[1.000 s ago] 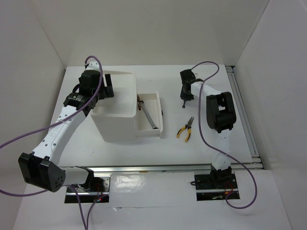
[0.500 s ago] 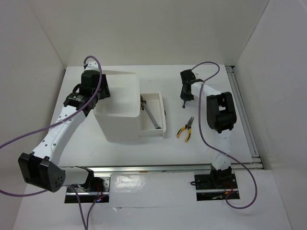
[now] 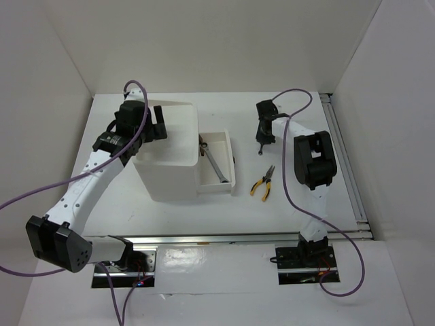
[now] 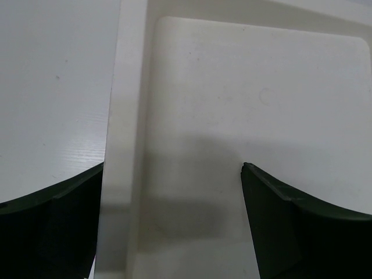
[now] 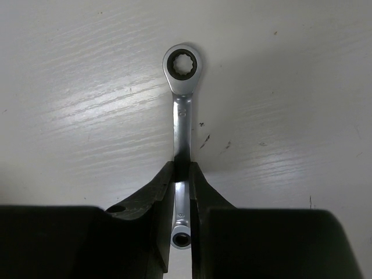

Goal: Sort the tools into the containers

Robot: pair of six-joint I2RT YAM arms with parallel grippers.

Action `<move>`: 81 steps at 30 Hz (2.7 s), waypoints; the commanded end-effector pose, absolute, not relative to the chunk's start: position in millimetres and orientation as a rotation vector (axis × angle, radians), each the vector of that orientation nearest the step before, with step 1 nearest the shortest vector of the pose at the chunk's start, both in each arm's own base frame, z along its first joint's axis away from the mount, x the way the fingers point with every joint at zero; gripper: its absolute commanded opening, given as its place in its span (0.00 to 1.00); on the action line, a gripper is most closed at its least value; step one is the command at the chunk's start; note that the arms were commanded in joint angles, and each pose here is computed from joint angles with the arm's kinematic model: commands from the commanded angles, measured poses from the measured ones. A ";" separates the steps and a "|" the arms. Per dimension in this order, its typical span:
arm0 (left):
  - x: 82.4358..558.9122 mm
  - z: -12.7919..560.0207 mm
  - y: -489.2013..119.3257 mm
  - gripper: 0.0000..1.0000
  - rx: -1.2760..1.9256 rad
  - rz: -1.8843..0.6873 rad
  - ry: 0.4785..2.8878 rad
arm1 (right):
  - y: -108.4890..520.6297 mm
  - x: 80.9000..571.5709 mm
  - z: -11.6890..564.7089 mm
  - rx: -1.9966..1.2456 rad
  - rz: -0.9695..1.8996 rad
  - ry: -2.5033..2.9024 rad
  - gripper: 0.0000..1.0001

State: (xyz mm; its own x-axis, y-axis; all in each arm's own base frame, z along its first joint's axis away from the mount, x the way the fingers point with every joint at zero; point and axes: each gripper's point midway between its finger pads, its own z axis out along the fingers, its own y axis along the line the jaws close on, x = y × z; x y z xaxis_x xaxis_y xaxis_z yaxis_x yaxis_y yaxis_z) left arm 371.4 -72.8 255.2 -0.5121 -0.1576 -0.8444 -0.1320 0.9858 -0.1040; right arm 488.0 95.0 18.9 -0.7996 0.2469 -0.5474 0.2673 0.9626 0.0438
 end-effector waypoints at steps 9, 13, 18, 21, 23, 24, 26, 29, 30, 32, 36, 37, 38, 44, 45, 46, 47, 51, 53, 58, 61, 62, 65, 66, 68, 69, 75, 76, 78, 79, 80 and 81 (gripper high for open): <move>339.0 262.2 -48.1 1.00 -0.243 0.093 2.149 | 139.3 498.9 132.3 0.231 0.265 2.398 0.00; 337.8 265.4 -46.0 1.00 -0.249 0.099 2.138 | 178.9 487.7 178.8 0.112 0.398 2.327 0.00; 337.0 262.0 -43.9 1.00 -0.253 0.114 2.143 | 243.9 448.6 194.9 -0.060 0.503 2.295 0.00; 337.0 262.0 -43.9 1.00 -0.253 0.114 2.143 | 269.3 426.4 195.6 -0.113 0.510 2.271 0.00; 337.0 262.0 -43.9 1.00 -0.253 0.114 2.143 | 276.9 414.4 188.1 -0.137 0.483 2.283 0.00; 337.0 262.0 -43.9 1.00 -0.253 0.114 2.143 | 279.3 411.9 183.4 -0.132 0.480 2.288 0.00; 337.0 262.0 -43.9 1.00 -0.253 0.114 2.143 | 280.4 407.6 172.0 -0.129 0.472 2.302 0.00; 337.0 262.0 -43.9 1.00 -0.253 0.114 2.143 | 285.4 393.5 154.0 -0.144 0.456 2.324 0.00; 337.0 262.0 -43.9 1.00 -0.253 0.114 2.143 | 287.9 388.4 153.8 -0.155 0.452 2.324 0.01; 337.0 262.0 -43.9 1.00 -0.253 0.114 2.143 | 292.6 384.8 153.8 -0.170 0.458 2.324 0.24; 337.0 262.0 -43.9 1.00 -0.253 0.114 2.143 | 299.7 373.7 169.4 -0.219 0.472 2.286 0.71; 337.0 262.0 -43.9 1.00 -0.253 0.114 2.143 | 295.3 378.9 180.9 -0.209 0.444 2.251 0.73; 336.1 258.4 -43.6 1.00 -0.251 0.118 2.151 | 290.1 382.6 193.0 -0.200 0.414 2.220 0.76; 336.1 258.3 -43.6 1.00 -0.251 0.118 2.151 | 170.0 418.3 189.7 -0.055 -0.048 2.234 0.36; 336.1 258.7 -41.8 1.00 -0.257 0.130 2.147 | 158.2 417.3 178.4 -0.062 -0.105 2.260 0.15; 336.1 258.7 -41.8 1.00 -0.257 0.130 2.147 | 141.2 414.2 163.3 -0.050 -0.195 2.272 0.07; 336.1 258.7 -41.8 1.00 -0.257 0.130 2.147 | 130.8 414.4 156.2 -0.028 -0.228 2.276 0.01; 335.2 255.0 -41.5 1.00 -0.255 0.134 2.156 | 140.5 412.7 101.6 -0.095 -0.126 2.407 0.00; 335.2 255.0 -41.5 1.00 -0.255 0.134 2.156 | 164.7 408.1 74.6 -0.141 -0.075 2.464 0.00; 336.4 251.8 -43.5 1.00 -0.249 0.129 2.167 | 238.5 401.8 56.9 -0.190 0.086 2.473 0.00; 336.4 251.4 -45.1 1.00 -0.244 0.119 2.170 | 290.0 391.0 51.2 -0.190 0.239 2.482 0.00; 336.3 250.9 -47.4 1.00 -0.237 0.104 2.175 | 309.0 384.8 52.4 -0.180 0.294 2.477 0.00; 338.9 249.2 -49.5 1.00 -0.222 0.100 2.179 | 341.9 377.8 61.8 -0.188 0.420 2.436 0.00; 338.8 248.8 -51.4 1.00 -0.217 0.088 2.182 | 352.7 372.6 64.2 -0.197 0.446 2.424 0.00; 338.8 248.8 -51.4 1.00 -0.217 0.088 2.182 | 364.2 374.8 66.8 -0.193 0.483 2.393 0.00; 338.7 248.5 -53.0 1.00 -0.212 0.079 2.185 | 367.5 373.3 65.3 -0.168 0.515 2.394 0.00; 340.3 250.0 -53.5 1.00 -0.214 0.074 2.177 | 384.3 359.1 64.2 -0.078 0.861 2.335 0.00; 340.3 250.0 -53.5 1.00 -0.214 0.074 2.177 | 380.0 357.2 65.4 -0.058 0.893 2.334 0.00; 339.2 246.0 -54.7 1.00 -0.207 0.069 2.188 | 377.1 357.1 92.8 -0.037 1.051 2.227 0.01; 339.2 245.9 -54.7 1.00 -0.207 0.069 2.188 | 357.9 353.0 79.4 0.016 1.032 2.266 0.02; 339.2 245.9 -54.7 1.00 -0.207 0.069 2.188 | 348.8 354.1 80.2 0.030 0.969 2.276 0.02; 339.2 245.9 -54.7 1.00 -0.207 0.069 2.188 | 324.0 345.2 61.1 0.057 0.796 2.388 0.04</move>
